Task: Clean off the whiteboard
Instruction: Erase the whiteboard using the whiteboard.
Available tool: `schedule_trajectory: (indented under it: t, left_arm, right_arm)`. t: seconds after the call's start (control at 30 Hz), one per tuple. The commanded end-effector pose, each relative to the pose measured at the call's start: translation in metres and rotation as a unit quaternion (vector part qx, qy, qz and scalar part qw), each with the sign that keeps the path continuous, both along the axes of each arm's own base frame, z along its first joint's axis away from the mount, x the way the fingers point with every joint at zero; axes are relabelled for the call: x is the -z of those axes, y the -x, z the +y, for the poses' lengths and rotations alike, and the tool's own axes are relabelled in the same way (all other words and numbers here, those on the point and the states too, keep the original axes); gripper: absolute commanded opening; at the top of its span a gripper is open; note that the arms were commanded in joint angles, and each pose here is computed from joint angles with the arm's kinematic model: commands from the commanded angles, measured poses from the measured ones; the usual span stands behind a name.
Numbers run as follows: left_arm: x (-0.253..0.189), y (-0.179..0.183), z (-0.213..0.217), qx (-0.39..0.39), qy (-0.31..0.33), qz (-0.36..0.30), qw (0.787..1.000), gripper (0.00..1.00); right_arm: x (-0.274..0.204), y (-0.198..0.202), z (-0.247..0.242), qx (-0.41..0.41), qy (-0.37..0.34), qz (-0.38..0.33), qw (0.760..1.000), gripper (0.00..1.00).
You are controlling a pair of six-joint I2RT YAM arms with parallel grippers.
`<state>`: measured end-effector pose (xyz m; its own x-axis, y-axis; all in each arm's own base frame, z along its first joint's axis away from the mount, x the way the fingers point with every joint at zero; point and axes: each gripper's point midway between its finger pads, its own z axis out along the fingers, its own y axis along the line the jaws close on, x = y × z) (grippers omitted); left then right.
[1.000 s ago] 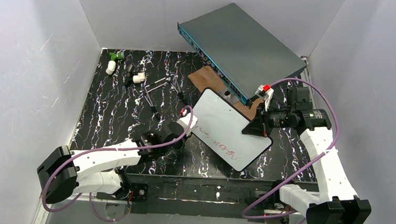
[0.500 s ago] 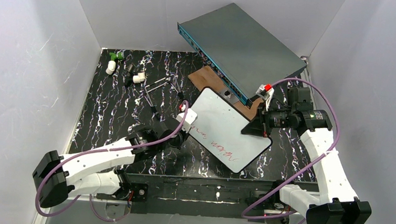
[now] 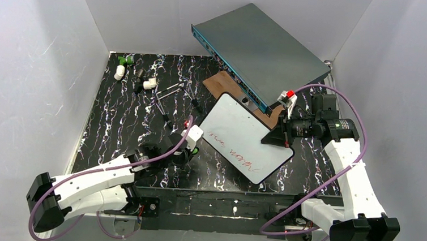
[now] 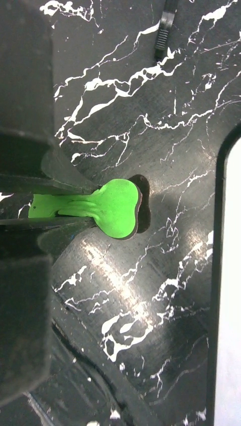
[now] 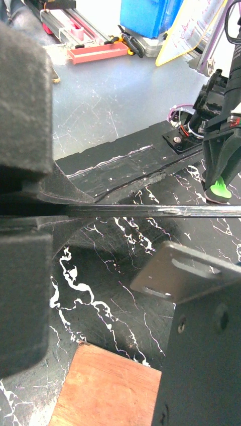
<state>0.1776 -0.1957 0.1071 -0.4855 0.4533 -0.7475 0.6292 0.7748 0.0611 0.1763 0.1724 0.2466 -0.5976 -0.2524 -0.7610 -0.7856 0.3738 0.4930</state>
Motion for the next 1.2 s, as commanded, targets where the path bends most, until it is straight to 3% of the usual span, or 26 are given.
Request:
schedule_trajectory:
  t: [0.0,0.13,0.3,0.63,0.73,1.17]
  left_arm:
    - [-0.043,0.001,-0.018,0.024,0.068,-0.021,0.997,0.00]
    - [-0.073,-0.011,-0.032,0.024,0.109,-0.059,0.992,0.00]
    - [-0.080,-0.027,-0.049,0.024,0.102,-0.072,0.992,0.00]
    - [-0.038,-0.041,-0.045,-0.005,0.015,-0.047,0.999,0.00]
    - [-0.031,-0.039,-0.042,-0.005,0.017,-0.046,0.999,0.00]
    - [-0.088,-0.056,-0.066,0.018,0.060,-0.094,0.994,0.00]
  right_arm:
    - [-0.016,0.002,0.005,-0.016,-0.031,-0.032,0.999,0.01]
    - [-0.015,0.002,0.006,-0.018,-0.033,-0.030,0.999,0.01]
    - [-0.014,0.003,0.006,-0.021,-0.035,-0.029,0.999,0.01]
    - [-0.016,0.005,0.006,-0.027,-0.040,-0.031,0.998,0.01]
    - [-0.017,0.005,0.006,-0.028,-0.042,-0.031,0.998,0.01]
    - [-0.018,0.007,0.006,-0.031,-0.044,-0.031,0.998,0.01]
